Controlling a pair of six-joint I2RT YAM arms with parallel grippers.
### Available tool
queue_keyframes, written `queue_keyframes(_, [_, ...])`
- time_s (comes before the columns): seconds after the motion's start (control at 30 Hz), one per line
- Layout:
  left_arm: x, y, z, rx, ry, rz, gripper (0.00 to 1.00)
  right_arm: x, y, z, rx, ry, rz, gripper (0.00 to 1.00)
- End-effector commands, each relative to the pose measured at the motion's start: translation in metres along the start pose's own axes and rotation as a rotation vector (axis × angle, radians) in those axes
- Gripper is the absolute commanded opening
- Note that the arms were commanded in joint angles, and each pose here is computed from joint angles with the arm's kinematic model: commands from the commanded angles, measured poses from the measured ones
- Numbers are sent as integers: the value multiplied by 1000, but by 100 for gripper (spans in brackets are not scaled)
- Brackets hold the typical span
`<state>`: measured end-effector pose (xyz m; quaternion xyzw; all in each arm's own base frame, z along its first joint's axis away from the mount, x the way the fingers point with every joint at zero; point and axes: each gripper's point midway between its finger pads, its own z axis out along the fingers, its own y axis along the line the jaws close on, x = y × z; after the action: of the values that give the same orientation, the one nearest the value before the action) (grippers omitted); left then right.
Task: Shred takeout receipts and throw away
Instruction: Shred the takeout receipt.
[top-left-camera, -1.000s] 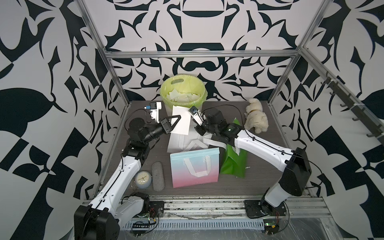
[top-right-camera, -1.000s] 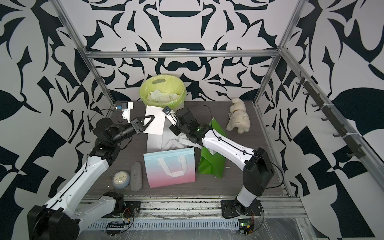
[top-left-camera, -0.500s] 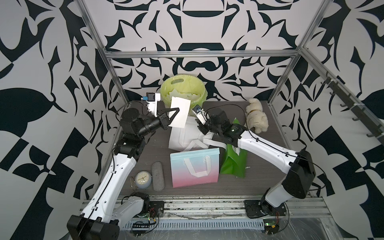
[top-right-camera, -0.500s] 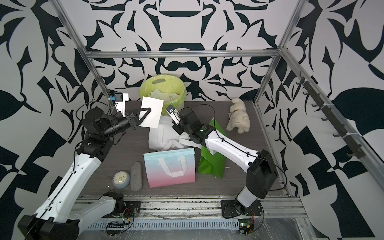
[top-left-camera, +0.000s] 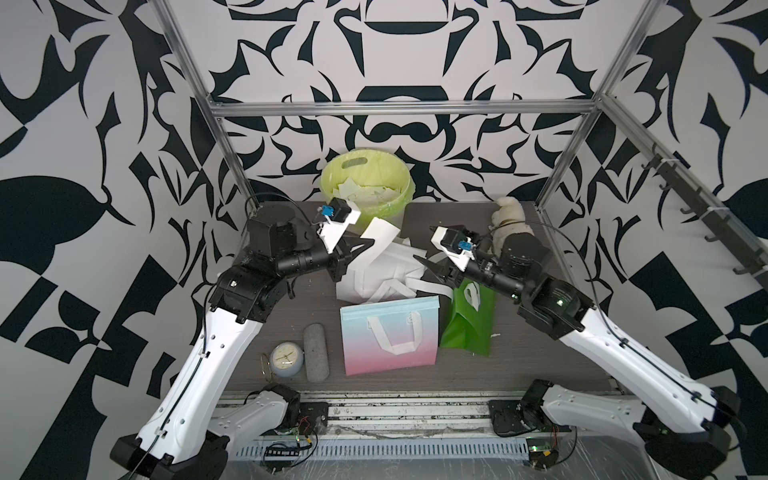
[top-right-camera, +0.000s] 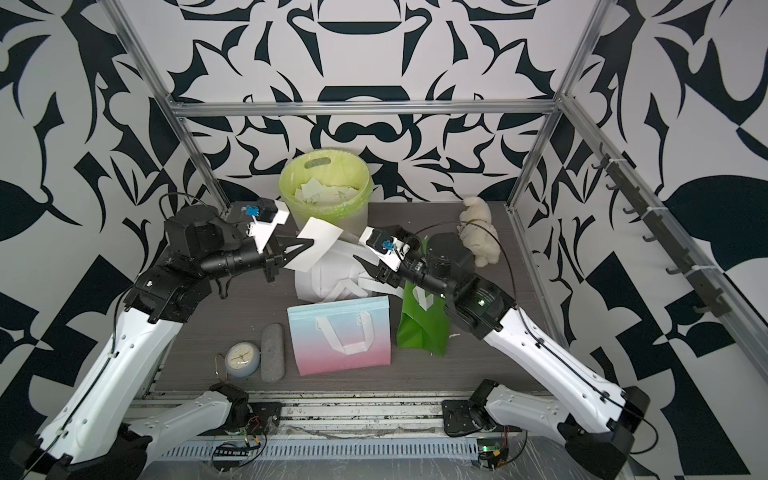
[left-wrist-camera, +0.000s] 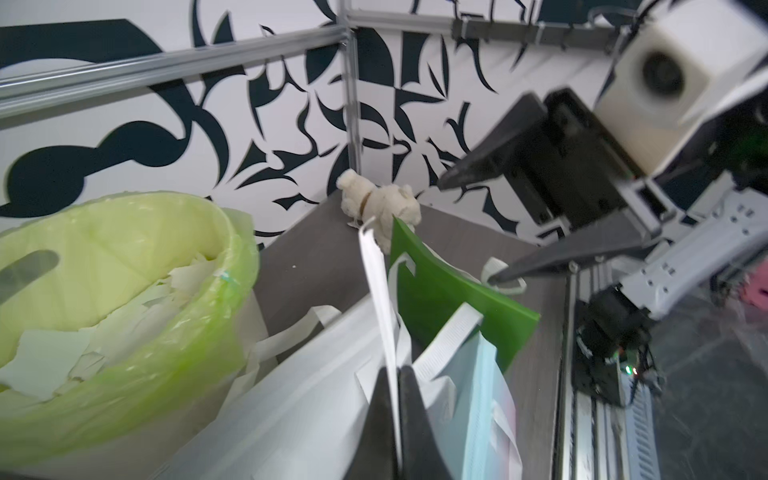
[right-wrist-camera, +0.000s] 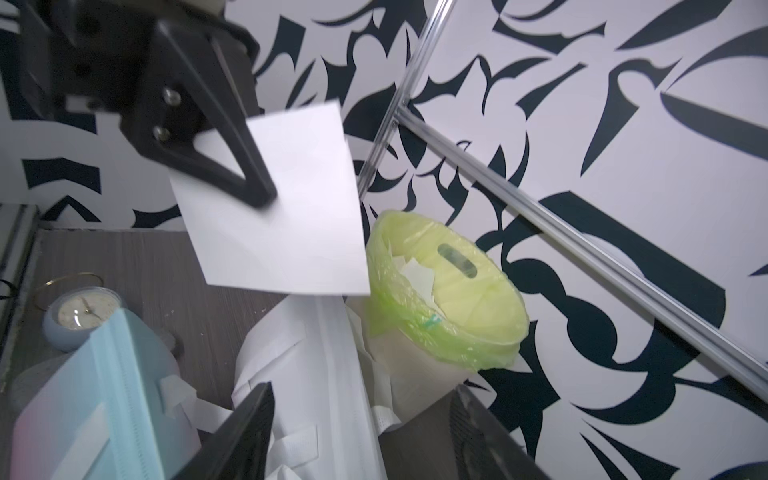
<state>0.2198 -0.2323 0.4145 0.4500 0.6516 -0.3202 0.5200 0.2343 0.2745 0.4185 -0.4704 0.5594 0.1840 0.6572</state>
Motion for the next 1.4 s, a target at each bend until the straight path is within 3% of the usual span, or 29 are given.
queue_keyframes(0.0, [13, -18, 4, 46, 86, 158, 0, -20, 16, -14, -101, -72, 3, 71])
queue_keyframes(0.13, [11, -37, 15, 106, 92, 238, 0, -31, 24, -23, -157, -94, 26, 72])
queue_keyframes(0.27, [13, -56, 22, 143, 108, 332, 0, -34, 32, -25, -212, -90, 37, 66])
queue_keyframes(0.43, [16, -70, 27, 156, 124, 428, 0, -34, 41, -25, -273, -77, 50, 51])
queue_keyframes(0.87, [17, -75, 35, 157, 131, 472, 0, -31, 57, -28, -367, -61, 57, 19])
queue_keyframes(1.0, [19, -79, 38, 165, 137, 480, 1, -30, 57, -28, -366, -57, 52, 1])
queue_keyframes(1.07, [19, -80, 38, 169, 137, 482, 7, -29, 57, -28, -363, -54, 50, 0])
queue_keyframes(1.2, [15, -73, 36, 113, 129, 458, 49, -26, 54, -31, -325, -63, 29, 0])
queue_keyframes(1.27, [13, -67, 35, 68, 123, 453, 55, -23, 54, -34, -306, -68, 17, 0])
queue_keyframes(1.37, [13, -67, 31, 52, 99, 461, 55, -19, 55, -40, -293, -76, 9, 0])
